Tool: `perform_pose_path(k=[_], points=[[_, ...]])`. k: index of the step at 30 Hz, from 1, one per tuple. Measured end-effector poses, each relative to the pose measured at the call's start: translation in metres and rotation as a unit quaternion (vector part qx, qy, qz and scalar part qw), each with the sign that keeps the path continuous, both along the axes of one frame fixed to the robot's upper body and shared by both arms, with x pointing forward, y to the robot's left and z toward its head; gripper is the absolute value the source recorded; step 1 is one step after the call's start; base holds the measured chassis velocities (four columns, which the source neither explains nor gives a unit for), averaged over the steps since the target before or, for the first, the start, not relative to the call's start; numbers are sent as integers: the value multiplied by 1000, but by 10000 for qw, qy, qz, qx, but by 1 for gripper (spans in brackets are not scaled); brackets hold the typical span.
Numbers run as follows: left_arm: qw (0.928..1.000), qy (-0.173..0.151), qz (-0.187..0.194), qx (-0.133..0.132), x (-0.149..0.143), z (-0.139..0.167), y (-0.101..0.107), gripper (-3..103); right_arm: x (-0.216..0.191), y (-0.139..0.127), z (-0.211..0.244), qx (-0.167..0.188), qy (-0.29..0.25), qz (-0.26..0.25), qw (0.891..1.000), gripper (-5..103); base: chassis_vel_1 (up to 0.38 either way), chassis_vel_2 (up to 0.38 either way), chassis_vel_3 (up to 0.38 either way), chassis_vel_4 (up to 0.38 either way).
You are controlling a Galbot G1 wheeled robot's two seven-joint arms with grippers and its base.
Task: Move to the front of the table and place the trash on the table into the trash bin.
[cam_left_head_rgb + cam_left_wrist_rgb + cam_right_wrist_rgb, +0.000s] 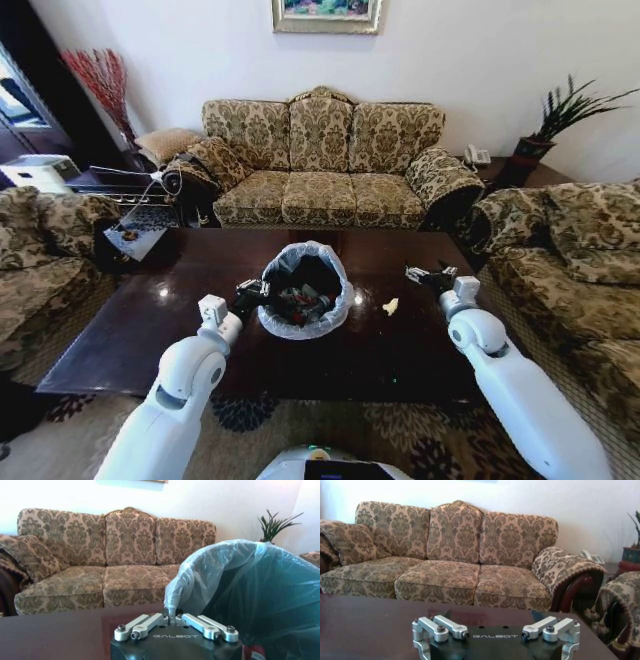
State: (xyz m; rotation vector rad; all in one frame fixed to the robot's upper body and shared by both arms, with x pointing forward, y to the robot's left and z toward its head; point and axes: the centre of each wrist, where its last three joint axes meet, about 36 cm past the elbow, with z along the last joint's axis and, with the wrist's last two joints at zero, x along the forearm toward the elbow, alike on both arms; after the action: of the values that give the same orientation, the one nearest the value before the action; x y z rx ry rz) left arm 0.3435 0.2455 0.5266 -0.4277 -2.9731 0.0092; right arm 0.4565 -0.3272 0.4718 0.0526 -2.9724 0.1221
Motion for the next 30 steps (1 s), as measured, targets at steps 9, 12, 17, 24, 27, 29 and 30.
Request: perform_pose_path(k=[9,12,17,24,27,29,30], points=[[10000,20,24,-18,1,-2,1,1,-19,32,-31,219,474,3,9986,100,-83,85,83,-72],[10000,11,52,2,1,-1,4,1,-41,48,-82,341,758,-25,9965,100,0,0,0,0],[10000,20,54,14,1,-1,6,1,-51,53,-118,547,1008,-252,9931,100,0,0,0,0],[10000,61,38,6,2,-4,5,1,-60,57,-151,810,1254,-550,9873,100,0,0,0,0],[10000,86,32,8,3,-6,4,1,-61,58,-159,895,1299,-581,9858,100,0,0,0,0],[9999,95,31,5,4,-7,4,1,-60,58,-166,909,1279,-588,9859,101,0,0,0,0],[9999,97,32,3,4,-7,4,1,-59,58,-168,907,1281,-594,9858,98,0,0,0,0]])
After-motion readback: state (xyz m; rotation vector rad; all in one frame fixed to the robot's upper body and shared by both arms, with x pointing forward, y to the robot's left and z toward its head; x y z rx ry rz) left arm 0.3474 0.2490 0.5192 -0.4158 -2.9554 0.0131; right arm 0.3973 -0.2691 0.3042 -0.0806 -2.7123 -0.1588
